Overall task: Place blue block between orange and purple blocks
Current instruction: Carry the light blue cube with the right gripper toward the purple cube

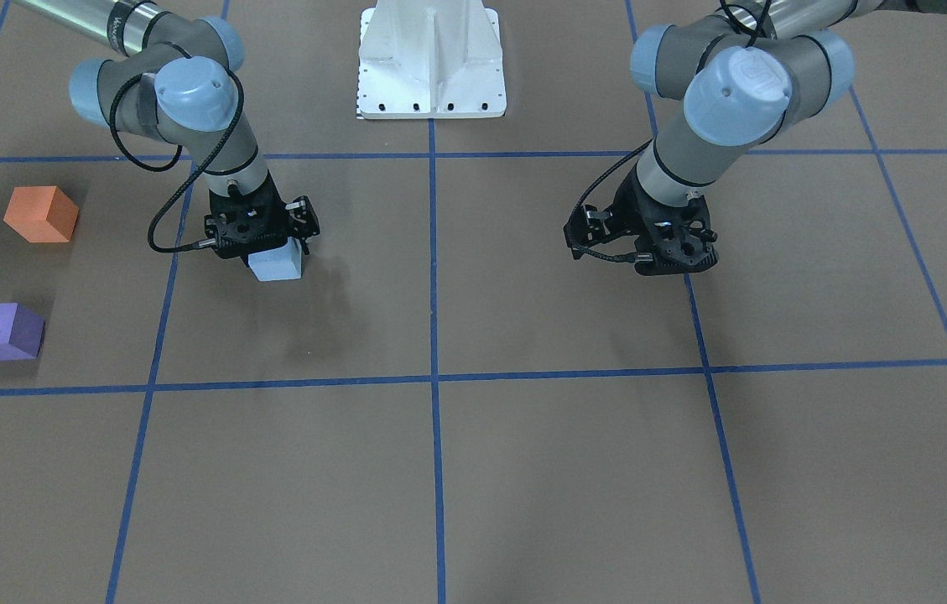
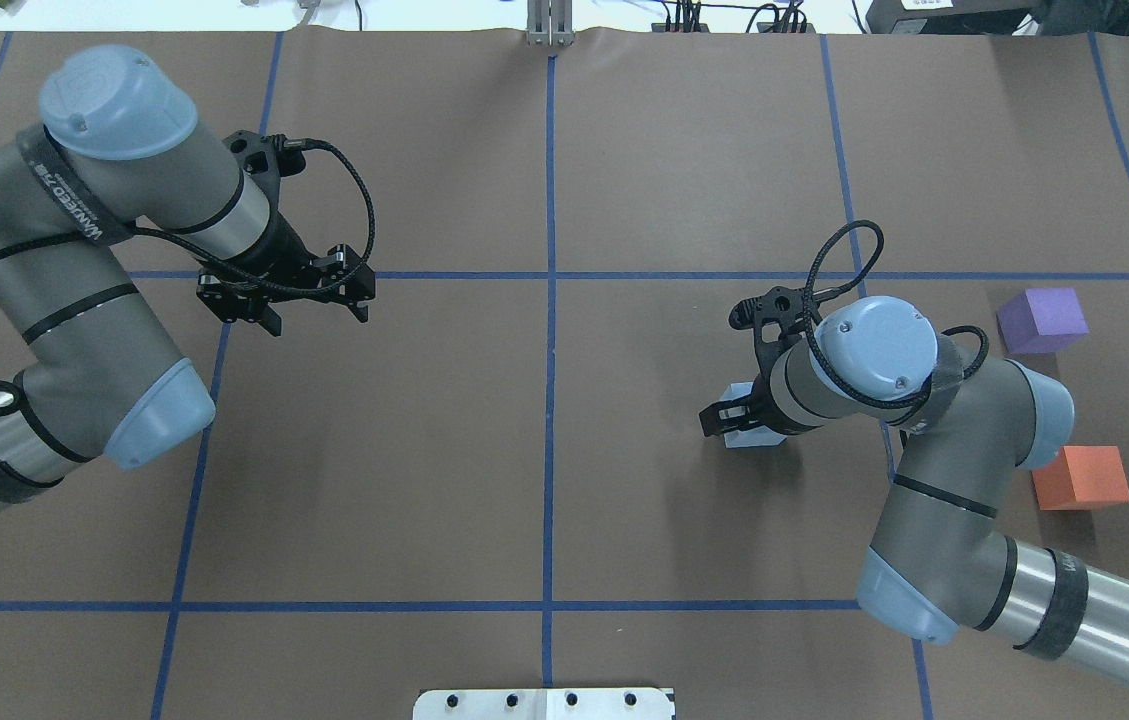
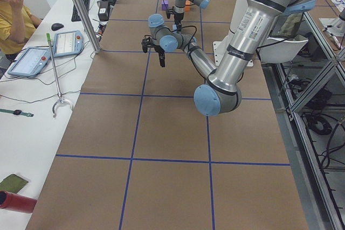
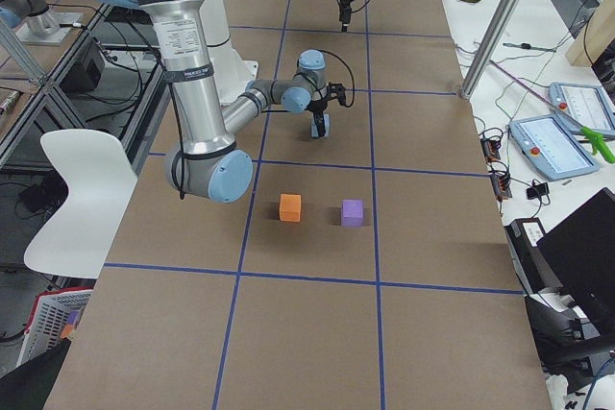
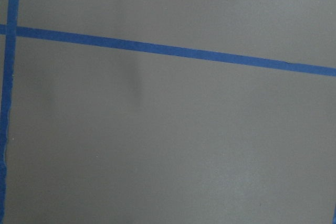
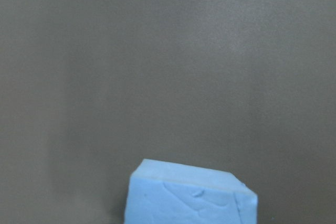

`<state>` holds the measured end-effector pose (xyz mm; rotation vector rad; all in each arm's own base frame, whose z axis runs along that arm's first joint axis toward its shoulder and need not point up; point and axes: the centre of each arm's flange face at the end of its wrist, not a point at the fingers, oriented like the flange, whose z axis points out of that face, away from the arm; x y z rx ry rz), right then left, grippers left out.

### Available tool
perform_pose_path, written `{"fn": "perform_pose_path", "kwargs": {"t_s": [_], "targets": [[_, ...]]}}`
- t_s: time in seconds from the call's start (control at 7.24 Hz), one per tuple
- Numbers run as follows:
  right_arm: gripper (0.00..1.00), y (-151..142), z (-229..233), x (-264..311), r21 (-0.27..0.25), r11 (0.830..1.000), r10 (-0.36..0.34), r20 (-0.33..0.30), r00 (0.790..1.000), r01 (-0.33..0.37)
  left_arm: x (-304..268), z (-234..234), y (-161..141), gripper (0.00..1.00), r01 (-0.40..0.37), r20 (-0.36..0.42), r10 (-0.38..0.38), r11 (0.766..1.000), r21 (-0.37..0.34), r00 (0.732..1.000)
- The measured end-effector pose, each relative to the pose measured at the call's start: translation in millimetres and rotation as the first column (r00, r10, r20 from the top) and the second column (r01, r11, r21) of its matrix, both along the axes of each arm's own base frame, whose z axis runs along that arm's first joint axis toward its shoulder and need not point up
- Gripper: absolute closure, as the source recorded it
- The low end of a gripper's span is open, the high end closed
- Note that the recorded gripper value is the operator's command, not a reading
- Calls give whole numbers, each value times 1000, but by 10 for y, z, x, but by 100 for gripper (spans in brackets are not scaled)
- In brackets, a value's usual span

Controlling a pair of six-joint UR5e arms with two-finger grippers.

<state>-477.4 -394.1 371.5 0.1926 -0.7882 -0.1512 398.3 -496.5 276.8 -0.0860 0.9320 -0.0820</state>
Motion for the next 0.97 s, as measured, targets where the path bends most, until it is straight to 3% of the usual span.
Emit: {"fn": "perform_pose_path", "kwargs": {"t_s": [0.14, 0.69, 0.97], "targets": [[100, -8, -11, 5, 1, 1000, 1, 3, 1000, -1, -1, -4, 2, 0, 0, -1, 0, 1000, 0, 1000], [100, -190, -181, 450, -27, 999, 26, 58, 998, -24, -9, -47, 20, 0, 1, -8, -1, 1000, 5, 1000], [100, -60, 31, 959, -54, 998, 46, 50, 998, -43, -22, -69, 26, 0, 5, -11, -4, 1000, 10, 1000]]}}
